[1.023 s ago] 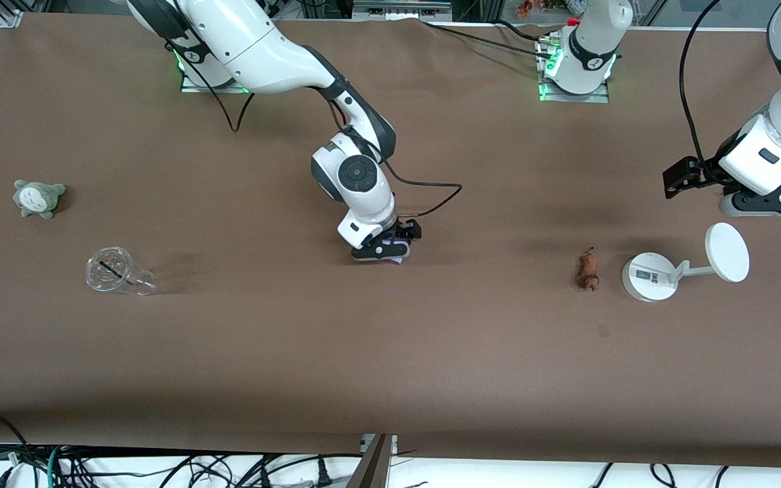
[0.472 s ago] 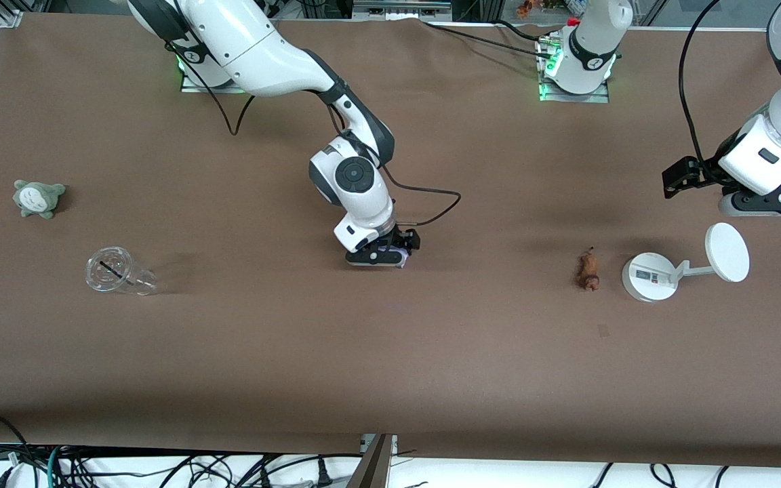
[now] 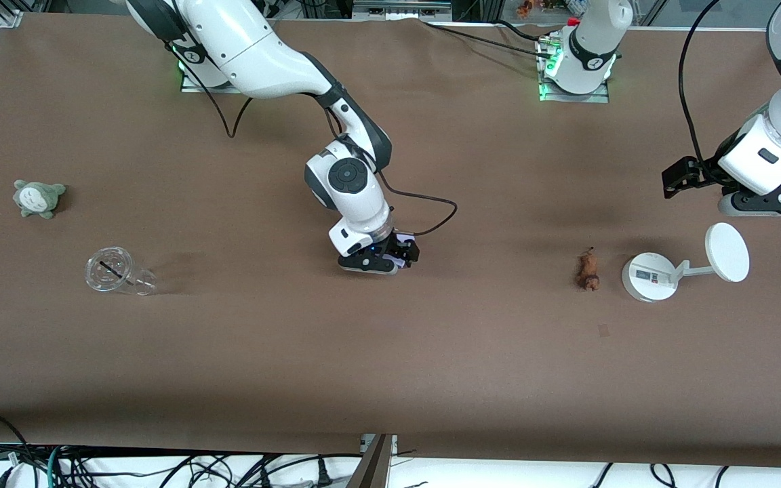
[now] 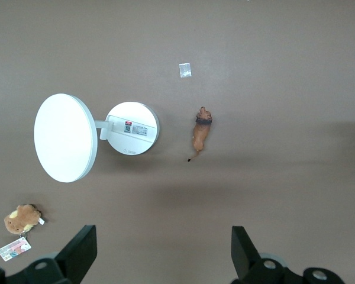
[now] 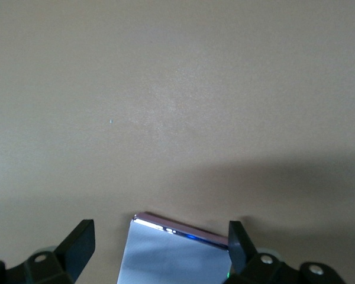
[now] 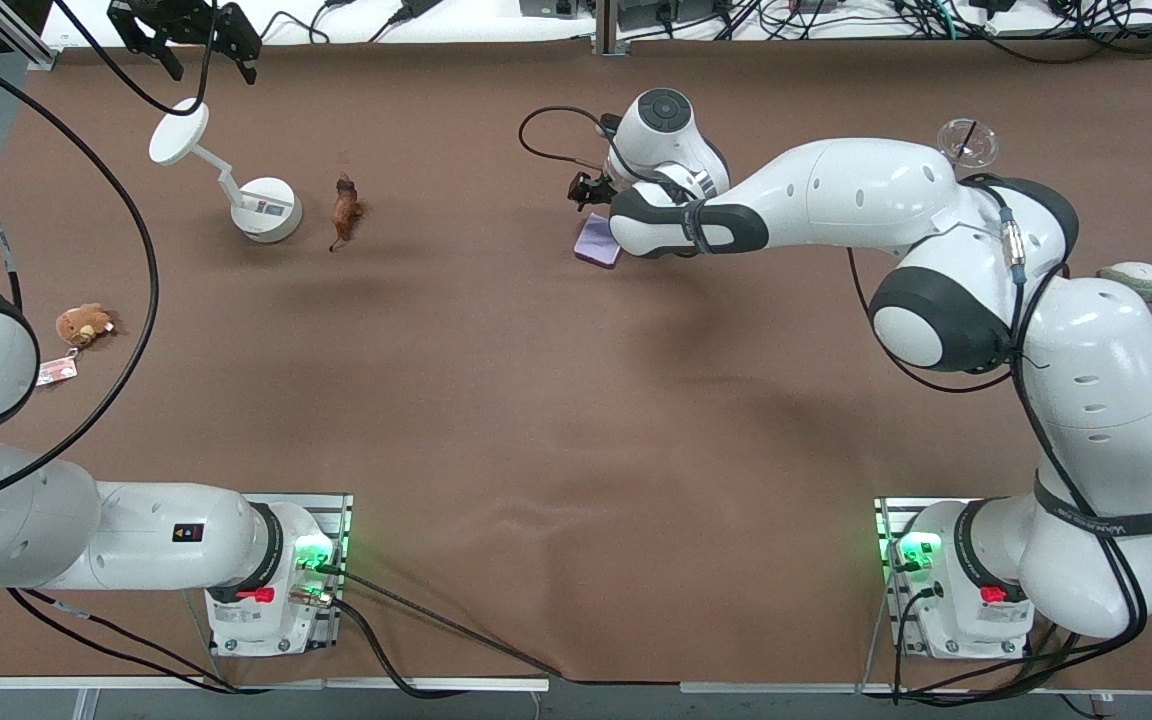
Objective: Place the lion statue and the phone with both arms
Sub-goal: 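Close the right gripper on the white Huawei phone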
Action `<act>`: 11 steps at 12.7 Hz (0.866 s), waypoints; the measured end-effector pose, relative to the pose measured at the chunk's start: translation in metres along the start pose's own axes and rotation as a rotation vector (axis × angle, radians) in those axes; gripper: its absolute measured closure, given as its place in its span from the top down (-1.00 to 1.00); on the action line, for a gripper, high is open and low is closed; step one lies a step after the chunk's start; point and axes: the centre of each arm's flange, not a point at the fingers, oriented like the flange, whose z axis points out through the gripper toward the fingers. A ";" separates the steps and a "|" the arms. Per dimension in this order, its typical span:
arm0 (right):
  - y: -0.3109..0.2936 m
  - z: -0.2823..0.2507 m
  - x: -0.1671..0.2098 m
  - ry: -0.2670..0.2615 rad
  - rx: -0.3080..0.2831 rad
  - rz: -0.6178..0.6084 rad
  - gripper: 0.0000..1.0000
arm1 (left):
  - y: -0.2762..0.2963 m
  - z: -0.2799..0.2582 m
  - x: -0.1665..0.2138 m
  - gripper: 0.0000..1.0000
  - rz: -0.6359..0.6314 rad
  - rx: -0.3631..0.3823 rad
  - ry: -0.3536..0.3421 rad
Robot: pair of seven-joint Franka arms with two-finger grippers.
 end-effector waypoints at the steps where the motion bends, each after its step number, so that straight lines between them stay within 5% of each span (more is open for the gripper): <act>1: 0.002 0.004 -0.001 -0.001 -0.002 0.005 1.00 | 0.000 0.000 0.000 1.00 0.000 0.000 0.000; 6: 0.011 0.005 0.008 -0.046 -0.131 0.100 1.00 | 0.000 0.000 0.000 1.00 0.001 0.000 0.000; 11: -0.003 -0.014 0.021 -0.022 -0.132 0.265 1.00 | 0.001 0.000 0.000 1.00 0.001 0.000 0.000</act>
